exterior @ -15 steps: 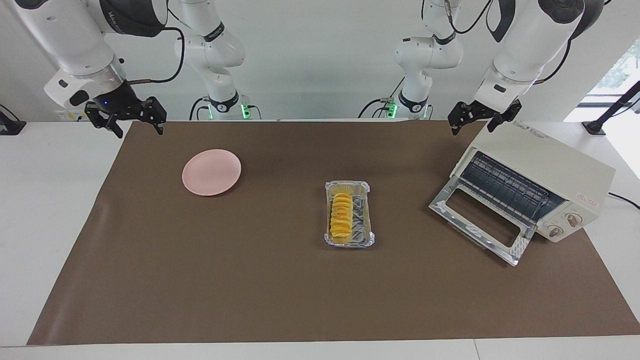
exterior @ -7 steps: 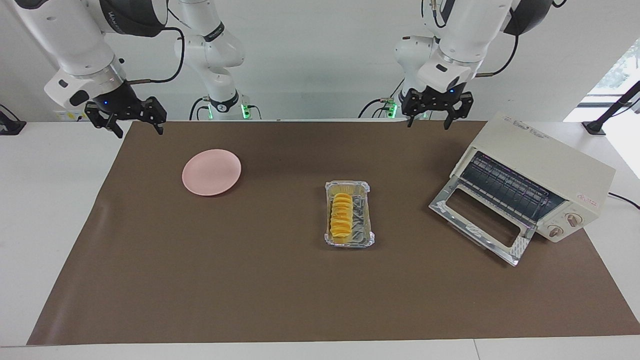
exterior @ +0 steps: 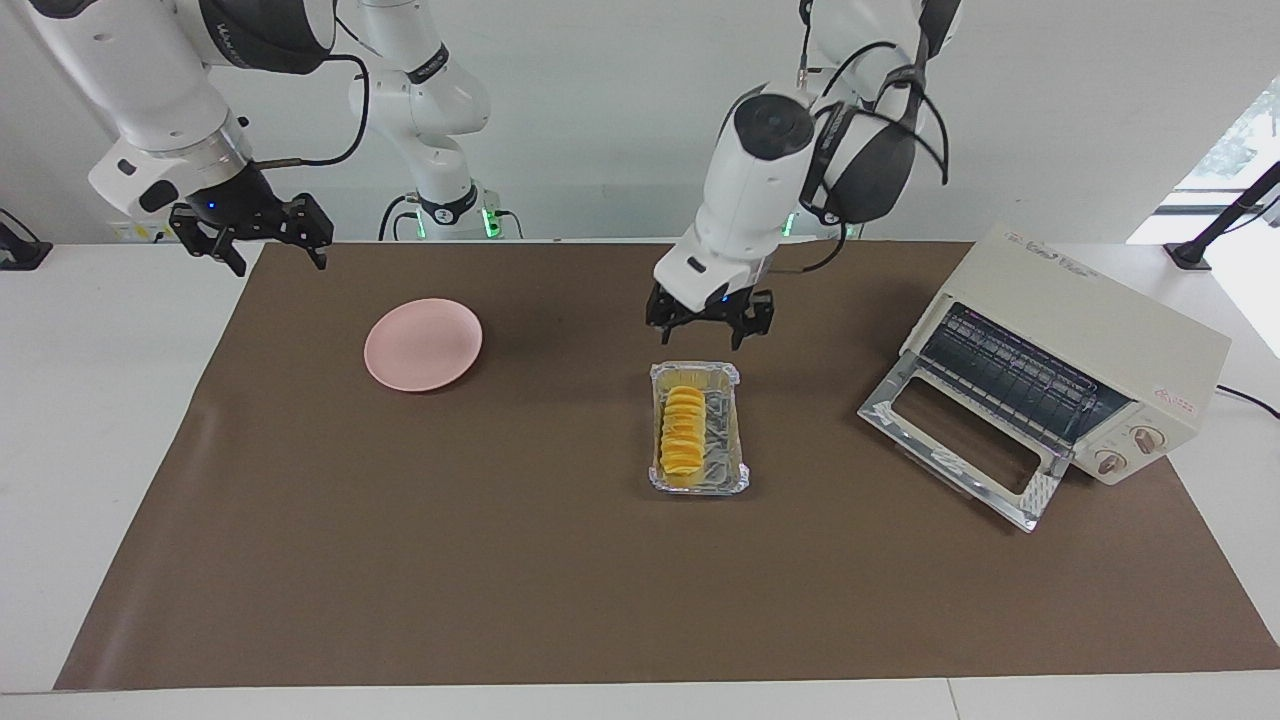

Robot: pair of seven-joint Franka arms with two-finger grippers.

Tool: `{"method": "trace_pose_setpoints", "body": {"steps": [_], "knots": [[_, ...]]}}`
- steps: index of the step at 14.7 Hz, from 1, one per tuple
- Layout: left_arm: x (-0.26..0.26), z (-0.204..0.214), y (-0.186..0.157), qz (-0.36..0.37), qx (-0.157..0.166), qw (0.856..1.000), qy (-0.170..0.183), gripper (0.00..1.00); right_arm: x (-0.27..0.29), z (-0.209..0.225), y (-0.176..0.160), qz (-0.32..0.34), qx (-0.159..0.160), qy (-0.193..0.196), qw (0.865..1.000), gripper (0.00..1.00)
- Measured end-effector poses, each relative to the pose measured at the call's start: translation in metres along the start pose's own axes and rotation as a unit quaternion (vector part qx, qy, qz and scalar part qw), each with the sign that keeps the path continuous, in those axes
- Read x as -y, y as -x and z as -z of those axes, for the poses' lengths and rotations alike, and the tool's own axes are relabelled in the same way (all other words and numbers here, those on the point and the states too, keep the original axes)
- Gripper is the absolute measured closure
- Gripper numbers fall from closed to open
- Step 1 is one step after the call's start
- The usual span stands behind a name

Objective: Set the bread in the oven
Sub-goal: 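Reach the left gripper over and grasp the foil tray, then lift the foil tray with the left gripper and carry it to the oven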

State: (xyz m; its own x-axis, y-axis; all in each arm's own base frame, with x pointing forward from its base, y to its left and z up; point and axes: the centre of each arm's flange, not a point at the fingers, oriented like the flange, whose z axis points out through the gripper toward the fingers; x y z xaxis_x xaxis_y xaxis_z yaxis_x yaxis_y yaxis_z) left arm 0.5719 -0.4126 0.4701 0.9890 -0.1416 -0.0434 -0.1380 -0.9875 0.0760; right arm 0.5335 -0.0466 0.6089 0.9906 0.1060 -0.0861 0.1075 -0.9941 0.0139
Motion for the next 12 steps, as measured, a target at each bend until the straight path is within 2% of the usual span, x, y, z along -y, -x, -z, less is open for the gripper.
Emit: {"method": "trace_pose_setpoints", "body": {"steps": [3, 7, 9, 11, 12], "knots": [[-0.031, -0.047, -0.008, -0.005, -0.007, 1.0, -0.015, 0.0, 0.0, 0.0, 0.0, 0.0, 0.0, 0.0, 1.0, 0.0], [-0.062, -0.084, 0.001, -0.023, -0.013, 0.999, -0.038, 0.0, 0.0, 0.0, 0.0, 0.0, 0.0, 0.0, 1.0, 0.0], [-0.067, -0.099, 0.006, -0.028, -0.006, 0.998, -0.048, 0.03, 0.0, 0.0, 0.0, 0.0, 0.0, 0.0, 1.0, 0.0], [-0.063, -0.111, 0.008, -0.027, 0.004, 0.998, -0.057, 0.19, 0.0, 0.0, 0.0, 0.0, 0.0, 0.0, 1.0, 0.0], [-0.06, -0.115, 0.008, -0.026, 0.008, 0.998, -0.061, 0.21, 0.0, 0.0, 0.0, 0.0, 0.0, 0.0, 1.0, 0.0]]}}
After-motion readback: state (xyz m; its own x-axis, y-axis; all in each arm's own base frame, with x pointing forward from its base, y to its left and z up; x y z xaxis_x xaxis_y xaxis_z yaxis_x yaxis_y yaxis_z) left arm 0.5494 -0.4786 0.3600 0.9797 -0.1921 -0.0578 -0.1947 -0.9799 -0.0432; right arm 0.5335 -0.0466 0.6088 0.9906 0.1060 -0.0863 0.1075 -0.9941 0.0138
